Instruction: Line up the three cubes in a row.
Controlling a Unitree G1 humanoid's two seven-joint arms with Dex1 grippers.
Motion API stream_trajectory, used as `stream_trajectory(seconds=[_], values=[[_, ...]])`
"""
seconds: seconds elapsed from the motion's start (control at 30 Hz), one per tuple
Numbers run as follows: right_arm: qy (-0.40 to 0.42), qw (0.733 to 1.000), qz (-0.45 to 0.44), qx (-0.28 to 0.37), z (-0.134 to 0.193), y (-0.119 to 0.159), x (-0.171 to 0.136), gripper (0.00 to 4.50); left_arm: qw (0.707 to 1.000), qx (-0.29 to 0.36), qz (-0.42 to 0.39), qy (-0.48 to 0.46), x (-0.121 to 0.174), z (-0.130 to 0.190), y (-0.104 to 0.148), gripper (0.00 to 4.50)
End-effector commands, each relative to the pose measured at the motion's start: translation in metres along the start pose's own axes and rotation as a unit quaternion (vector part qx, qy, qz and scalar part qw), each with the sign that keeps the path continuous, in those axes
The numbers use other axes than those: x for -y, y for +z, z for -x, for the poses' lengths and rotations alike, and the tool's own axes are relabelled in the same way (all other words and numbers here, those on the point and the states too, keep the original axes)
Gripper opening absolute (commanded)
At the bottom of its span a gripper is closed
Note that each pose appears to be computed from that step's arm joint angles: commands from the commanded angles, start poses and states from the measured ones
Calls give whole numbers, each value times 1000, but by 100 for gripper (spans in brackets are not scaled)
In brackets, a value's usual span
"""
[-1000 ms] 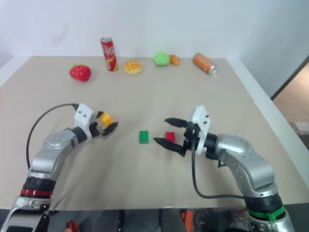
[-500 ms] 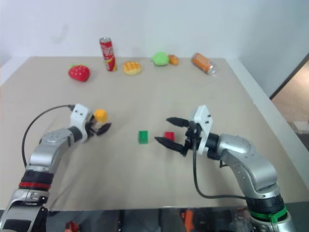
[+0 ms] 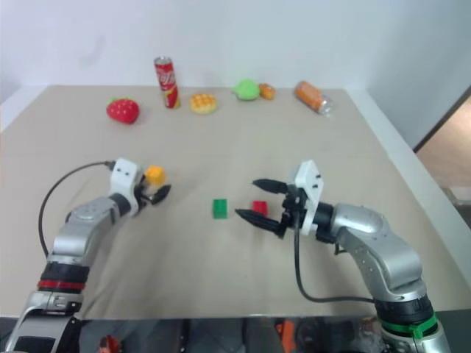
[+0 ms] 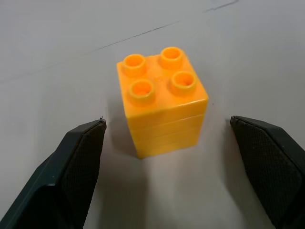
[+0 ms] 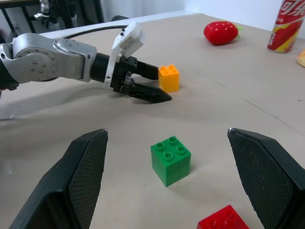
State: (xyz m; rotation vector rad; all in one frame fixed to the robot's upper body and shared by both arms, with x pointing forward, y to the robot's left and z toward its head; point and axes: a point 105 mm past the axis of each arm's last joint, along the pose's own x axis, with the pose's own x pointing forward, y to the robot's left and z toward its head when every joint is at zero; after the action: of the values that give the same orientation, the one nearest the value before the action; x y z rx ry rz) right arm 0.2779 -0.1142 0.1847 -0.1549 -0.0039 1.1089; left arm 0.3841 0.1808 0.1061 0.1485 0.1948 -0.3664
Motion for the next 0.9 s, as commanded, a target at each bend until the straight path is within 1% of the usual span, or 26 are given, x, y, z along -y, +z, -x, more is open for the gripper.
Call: stream_trajectory(seconds=[0.03, 0.07, 0.1, 0.23, 0.37, 0.4, 0.5, 0.57, 0.63, 0.77, 0.83, 0.9], values=[[6, 1000, 19, 13, 0, 10, -1, 418, 1000, 6, 7, 25, -2, -5, 7, 432], [6, 1000, 19, 12, 0, 10, -1, 418, 1000, 7, 8, 25, -1, -5, 7, 432], [6, 1000, 19, 12, 0, 10, -1, 418, 1000, 8, 8, 24, -1, -6, 8, 408], [5, 1000, 20, 12, 0, 11, 0, 418, 1000, 18, 12, 15, 2, -7, 11, 282], [4, 1000, 22, 10, 0, 10, 1, 418, 999, 20, 18, 21, -3, -4, 11, 145], [4, 1000, 22, 10, -1, 10, 1, 418, 999, 19, 19, 22, -4, -4, 11, 133], [4, 1000, 23, 10, -1, 10, 2, 418, 999, 16, 23, 25, -9, -1, 9, 133], [5, 1000, 23, 9, -1, 10, 3, 418, 1000, 17, 10, 22, -12, 3, 8, 133], [5, 1000, 23, 8, -1, 10, 3, 418, 999, 38, -3, 0, -14, 8, 14, 133], [4, 1000, 21, -1, 3, 6, 7, 418, 992, 76, -63, -78, -13, 23, 22, 133], [10, 1000, 13, -3, 10, 8, 8, 418, 980, 85, -101, -147, -10, 39, 19, 133], [24, 1000, 10, -5, 16, 9, 5, 418, 961, 91, -139, -222, -1, 53, 13, 133]])
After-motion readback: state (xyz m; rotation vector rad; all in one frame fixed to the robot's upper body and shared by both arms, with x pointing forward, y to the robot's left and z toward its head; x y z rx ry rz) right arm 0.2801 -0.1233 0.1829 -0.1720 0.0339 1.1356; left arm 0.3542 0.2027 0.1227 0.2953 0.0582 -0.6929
